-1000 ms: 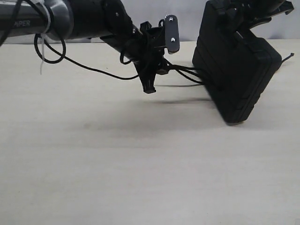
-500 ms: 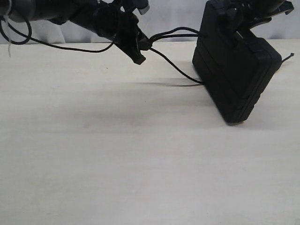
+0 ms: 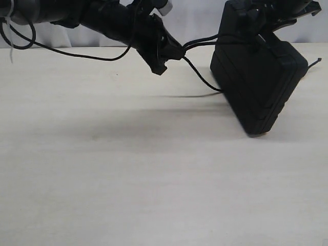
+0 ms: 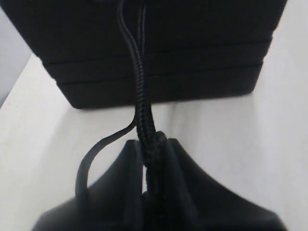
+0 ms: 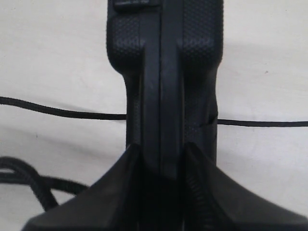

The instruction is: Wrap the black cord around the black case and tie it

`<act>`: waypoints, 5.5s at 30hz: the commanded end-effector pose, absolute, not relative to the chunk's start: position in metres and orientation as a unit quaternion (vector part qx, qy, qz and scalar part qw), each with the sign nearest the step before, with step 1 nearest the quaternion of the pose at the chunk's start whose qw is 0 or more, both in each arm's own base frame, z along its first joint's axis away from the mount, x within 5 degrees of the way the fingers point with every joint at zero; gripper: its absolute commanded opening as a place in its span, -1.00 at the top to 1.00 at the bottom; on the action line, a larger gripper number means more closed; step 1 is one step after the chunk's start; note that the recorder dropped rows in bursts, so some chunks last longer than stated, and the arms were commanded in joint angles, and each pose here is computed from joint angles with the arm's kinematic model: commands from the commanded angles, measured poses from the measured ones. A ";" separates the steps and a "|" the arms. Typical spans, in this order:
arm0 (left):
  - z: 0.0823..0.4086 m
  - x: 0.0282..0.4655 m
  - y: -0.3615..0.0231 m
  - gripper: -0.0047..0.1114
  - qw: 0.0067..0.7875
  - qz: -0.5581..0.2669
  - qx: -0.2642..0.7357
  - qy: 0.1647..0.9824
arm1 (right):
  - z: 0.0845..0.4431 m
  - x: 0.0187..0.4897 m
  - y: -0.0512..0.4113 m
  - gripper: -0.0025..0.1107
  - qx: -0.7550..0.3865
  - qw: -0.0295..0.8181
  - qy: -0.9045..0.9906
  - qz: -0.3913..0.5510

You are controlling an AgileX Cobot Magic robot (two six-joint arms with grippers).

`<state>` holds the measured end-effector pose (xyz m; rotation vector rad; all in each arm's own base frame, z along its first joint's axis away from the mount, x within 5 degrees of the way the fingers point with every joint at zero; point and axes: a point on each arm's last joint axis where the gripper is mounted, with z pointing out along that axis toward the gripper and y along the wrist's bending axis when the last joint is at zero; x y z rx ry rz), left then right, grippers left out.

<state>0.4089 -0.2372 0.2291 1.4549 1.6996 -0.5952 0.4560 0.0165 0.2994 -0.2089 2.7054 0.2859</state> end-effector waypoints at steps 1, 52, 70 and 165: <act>0.236 0.401 -0.245 0.92 0.408 -0.245 0.597 0.645 | 0.290 0.458 0.017 0.88 -0.079 0.191 0.973 0.104; 0.213 0.363 -0.361 0.92 0.540 0.048 0.642 0.542 | 0.292 0.458 0.021 0.88 -0.078 0.194 0.969 0.129; 0.224 0.345 -0.389 0.92 0.566 0.039 0.640 0.519 | 0.291 0.458 0.021 0.88 -0.077 0.192 0.970 0.129; 0.250 0.385 -0.326 0.30 0.511 -0.119 0.530 0.666 | 0.284 0.456 0.024 0.88 -0.074 0.181 0.970 0.142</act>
